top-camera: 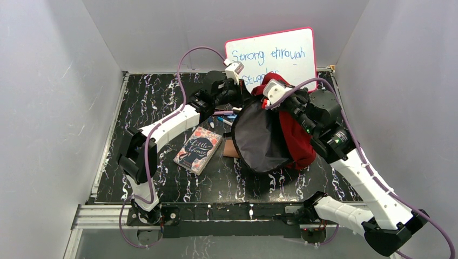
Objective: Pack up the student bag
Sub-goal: Unzip the student bag at the center of the board.
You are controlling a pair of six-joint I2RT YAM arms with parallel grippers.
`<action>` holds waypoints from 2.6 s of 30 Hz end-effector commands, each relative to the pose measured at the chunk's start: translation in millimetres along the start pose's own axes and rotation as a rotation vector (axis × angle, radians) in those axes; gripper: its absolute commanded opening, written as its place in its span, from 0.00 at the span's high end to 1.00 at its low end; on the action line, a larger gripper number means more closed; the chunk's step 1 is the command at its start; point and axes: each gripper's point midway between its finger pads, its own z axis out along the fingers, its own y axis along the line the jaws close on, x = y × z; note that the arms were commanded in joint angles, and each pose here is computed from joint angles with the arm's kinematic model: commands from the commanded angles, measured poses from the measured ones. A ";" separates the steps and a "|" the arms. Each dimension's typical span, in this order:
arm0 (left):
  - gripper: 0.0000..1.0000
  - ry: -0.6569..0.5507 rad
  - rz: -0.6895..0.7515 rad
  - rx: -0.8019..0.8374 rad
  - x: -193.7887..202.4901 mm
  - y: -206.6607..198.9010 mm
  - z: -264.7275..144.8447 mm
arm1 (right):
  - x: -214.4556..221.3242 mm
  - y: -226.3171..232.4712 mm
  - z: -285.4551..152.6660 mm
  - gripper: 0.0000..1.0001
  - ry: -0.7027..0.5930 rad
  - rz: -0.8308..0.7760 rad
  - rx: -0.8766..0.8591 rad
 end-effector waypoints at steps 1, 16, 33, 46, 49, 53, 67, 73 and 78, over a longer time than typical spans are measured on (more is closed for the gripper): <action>1.00 0.044 -0.048 -0.045 20.0 14.7 -6.0 | -52.9 -71.3 -28.0 1.00 -0.199 0.076 0.258; 1.00 0.096 -0.053 -0.096 47.2 33.9 -5.2 | -38.4 -98.8 -41.4 1.00 -0.117 0.197 0.411; 0.64 0.125 -0.099 -0.067 54.1 38.1 -2.5 | 2.9 -94.8 -50.3 1.00 0.056 0.282 0.504; 0.37 0.024 -0.108 -0.068 36.7 40.3 -55.3 | 24.2 -72.1 -49.1 1.00 0.123 0.304 0.471; 0.36 0.021 -0.096 -0.089 40.8 42.1 -66.4 | 25.0 -69.1 -48.8 1.00 0.124 0.307 0.458; 0.36 0.006 -0.053 -0.073 45.3 38.8 -80.5 | 22.5 -66.1 -49.2 1.00 0.109 0.319 0.439; 0.36 0.014 0.141 0.355 54.2 -6.1 -60.7 | 8.0 -53.3 -48.5 1.00 0.037 0.348 0.342; 0.36 0.007 0.106 0.300 60.3 12.0 -46.4 | 6.4 -51.9 -48.6 1.00 0.027 0.353 0.332; 0.45 0.014 0.081 0.365 60.1 0.9 -47.4 | 6.9 -51.9 -48.1 1.00 0.031 0.345 0.332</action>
